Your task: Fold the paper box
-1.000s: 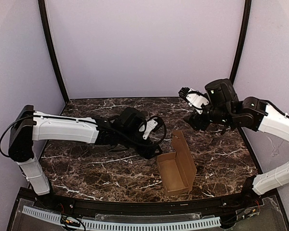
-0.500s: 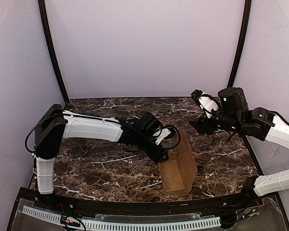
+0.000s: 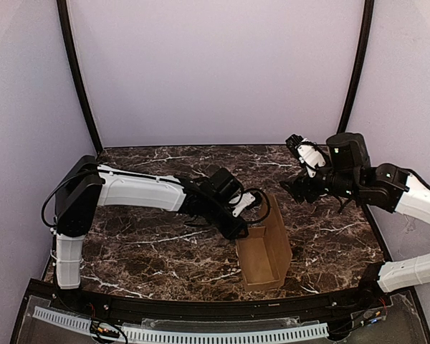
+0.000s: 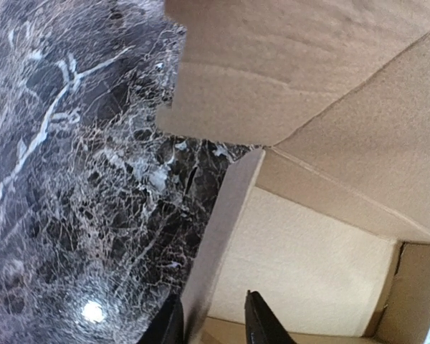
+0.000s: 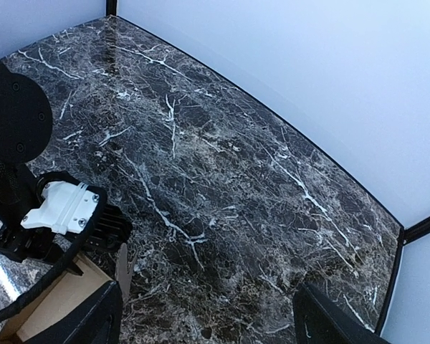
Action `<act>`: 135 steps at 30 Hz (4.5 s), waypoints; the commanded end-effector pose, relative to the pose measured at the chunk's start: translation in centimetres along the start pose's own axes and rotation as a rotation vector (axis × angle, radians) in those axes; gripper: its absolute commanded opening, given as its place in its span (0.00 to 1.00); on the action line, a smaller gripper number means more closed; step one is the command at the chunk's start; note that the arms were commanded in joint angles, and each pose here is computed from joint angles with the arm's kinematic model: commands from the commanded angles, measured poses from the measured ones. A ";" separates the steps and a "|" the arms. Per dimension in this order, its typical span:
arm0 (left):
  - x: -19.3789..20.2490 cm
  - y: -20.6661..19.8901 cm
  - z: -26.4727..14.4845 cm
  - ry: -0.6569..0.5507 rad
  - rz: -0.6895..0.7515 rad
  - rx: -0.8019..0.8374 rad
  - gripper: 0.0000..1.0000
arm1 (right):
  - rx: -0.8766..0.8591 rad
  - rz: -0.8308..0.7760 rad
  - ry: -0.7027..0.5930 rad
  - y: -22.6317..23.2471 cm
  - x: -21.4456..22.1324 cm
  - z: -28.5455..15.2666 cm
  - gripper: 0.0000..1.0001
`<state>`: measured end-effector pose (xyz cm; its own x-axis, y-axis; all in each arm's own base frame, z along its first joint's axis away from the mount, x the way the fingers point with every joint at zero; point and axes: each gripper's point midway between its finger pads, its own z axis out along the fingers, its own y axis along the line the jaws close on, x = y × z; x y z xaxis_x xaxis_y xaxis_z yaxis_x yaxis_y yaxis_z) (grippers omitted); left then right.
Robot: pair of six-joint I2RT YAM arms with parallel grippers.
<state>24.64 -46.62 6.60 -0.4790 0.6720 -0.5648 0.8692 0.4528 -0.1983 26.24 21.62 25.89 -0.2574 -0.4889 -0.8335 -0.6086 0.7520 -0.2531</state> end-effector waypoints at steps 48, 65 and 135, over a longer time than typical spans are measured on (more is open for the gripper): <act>11.9 7.8 -13.0 -0.204 -0.761 -0.545 0.00 | -0.390 0.225 -0.222 6.6 -0.6 1.6 0.83; 12.8 8.0 -13.4 -0.264 -0.826 -0.534 0.00 | -0.493 0.179 -0.194 9.8 1.6 6.1 0.62; 12.3 7.5 -17.2 -0.308 -0.565 -0.524 0.65 | -0.503 0.054 -0.154 11.2 4.7 9.2 0.00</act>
<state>23.65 -26.61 12.49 -0.7268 0.0149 -0.6867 0.2521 0.9358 -0.2466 25.50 32.16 14.98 -0.2424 -0.3469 -0.9060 -0.8818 0.4683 0.0566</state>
